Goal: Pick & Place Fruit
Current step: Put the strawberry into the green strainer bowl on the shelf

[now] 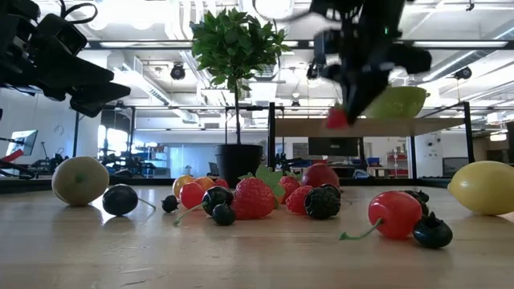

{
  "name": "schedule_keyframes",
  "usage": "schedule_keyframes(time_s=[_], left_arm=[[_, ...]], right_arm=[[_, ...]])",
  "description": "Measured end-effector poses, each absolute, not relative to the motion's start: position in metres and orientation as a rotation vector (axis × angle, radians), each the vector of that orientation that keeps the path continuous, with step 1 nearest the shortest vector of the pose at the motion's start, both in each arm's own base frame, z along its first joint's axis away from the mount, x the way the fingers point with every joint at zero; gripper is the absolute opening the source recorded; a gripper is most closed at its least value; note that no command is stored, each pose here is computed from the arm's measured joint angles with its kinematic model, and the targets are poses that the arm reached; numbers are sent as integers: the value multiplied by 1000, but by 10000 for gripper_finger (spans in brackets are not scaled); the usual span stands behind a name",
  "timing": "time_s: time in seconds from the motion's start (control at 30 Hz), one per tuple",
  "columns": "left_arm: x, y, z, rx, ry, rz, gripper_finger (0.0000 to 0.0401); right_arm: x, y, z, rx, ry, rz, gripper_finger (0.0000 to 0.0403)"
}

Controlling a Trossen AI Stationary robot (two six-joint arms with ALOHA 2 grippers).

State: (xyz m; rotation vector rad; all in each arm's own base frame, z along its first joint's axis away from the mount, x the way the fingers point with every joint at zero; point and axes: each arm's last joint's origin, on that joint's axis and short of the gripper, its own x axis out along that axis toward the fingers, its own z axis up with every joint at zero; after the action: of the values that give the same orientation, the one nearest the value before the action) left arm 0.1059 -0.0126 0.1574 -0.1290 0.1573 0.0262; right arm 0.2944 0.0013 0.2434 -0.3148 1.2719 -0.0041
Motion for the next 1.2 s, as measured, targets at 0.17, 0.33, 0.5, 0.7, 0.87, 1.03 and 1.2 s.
schedule_keyframes(time_s=[0.17, 0.33, 0.5, 0.7, 0.87, 1.03, 1.2], left_arm=[[106, -13, 157, -129, 157, 26, 229], [106, -13, 157, -129, 157, 26, 229], [106, -13, 157, -129, 157, 26, 229], [106, -13, 157, -129, 157, 26, 229], [106, -13, 157, -129, 157, 26, 229], [106, -13, 157, -129, 157, 26, 229], [106, -13, 157, -129, 157, 26, 229]], right_arm=[[277, -11, 291, -363, 1174, -152, 8], [251, -30, 332, -348, 1039, -319, 8], [223, -54, 357, -272, 948, -458, 8], [195, -87, 367, -181, 940, -630, 8], [179, -110, 364, -115, 1003, -740, 8], [168, -126, 359, -67, 1074, -805, 8], [158, -136, 358, -37, 1106, -851, 8]])
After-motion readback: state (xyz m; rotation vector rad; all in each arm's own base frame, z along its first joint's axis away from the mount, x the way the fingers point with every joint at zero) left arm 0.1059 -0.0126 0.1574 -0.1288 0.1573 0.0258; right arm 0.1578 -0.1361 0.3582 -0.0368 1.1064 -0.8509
